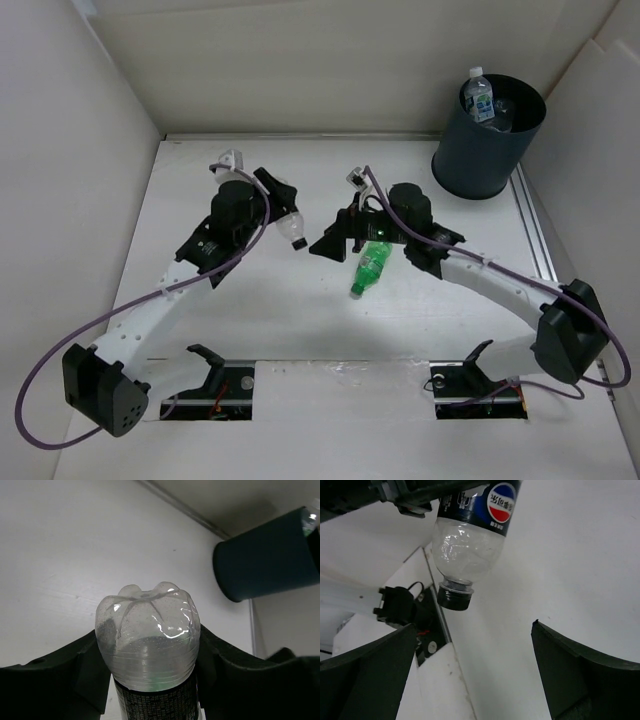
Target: Put the plastic bottles in the bin
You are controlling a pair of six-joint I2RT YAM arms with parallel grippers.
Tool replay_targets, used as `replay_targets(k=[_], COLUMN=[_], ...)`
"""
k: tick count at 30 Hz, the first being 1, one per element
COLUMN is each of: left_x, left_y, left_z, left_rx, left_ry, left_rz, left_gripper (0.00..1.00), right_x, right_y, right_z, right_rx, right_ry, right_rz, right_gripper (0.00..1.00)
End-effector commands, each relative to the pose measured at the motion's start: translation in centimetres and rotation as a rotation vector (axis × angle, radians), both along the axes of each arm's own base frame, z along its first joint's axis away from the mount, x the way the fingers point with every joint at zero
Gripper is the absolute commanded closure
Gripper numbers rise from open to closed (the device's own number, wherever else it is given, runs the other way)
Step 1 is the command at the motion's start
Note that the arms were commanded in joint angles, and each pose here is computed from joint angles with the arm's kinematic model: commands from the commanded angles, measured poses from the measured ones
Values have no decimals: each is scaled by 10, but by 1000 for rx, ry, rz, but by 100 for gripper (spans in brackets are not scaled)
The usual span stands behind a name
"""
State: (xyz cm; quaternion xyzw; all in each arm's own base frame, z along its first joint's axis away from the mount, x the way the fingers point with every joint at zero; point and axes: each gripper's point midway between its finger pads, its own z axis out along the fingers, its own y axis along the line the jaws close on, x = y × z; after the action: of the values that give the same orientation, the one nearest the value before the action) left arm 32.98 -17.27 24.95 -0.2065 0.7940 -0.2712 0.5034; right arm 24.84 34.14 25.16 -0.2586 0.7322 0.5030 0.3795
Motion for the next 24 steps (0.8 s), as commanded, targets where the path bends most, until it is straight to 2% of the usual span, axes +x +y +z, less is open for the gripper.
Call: replay_targets(k=[1,6,11,16,17,18,20,21,22,23,24], left_x=[1,-6,-11,-14,-15,-15,-17,-17,-19,-18,-16], left_y=[-29,-44,-52,-60,-61,-61,-60,-60,-59,-57,-56], left_z=[55,87,98,105,105,105,108,108,112,112,111], left_rx=[-2,-29,-55,-85,-87,-87,-90,-90,-93,-91,-81], left_ry=[-142,-215,-247,-274,-273,-273,-282,-282,-291,-291,-296], left_rz=[-182,-284,-337,-379,-388,-388,-388,-388,-388,-377,-368], left_gripper=[100,100,100,100,100,100,100,81,64,42,7], right_x=[0,13,23,40,37,36,38,39,39,39,44], right_y=[24,34,53,80,84,86,88,89,89,89,84], right_z=[46,70,95,88,86,90,84,83,83,77,83], right_rx=[184,278,357,386,396,419,412,412,412,403,413], right_ry=[-106,-137,-133,-76,-56,-68,-49,-49,-49,-39,-51], right_rz=[59,18,33,34,44,58,57,57,57,55,34], right_gripper=[0,0,0,3,5,22,42,75,91,100,100])
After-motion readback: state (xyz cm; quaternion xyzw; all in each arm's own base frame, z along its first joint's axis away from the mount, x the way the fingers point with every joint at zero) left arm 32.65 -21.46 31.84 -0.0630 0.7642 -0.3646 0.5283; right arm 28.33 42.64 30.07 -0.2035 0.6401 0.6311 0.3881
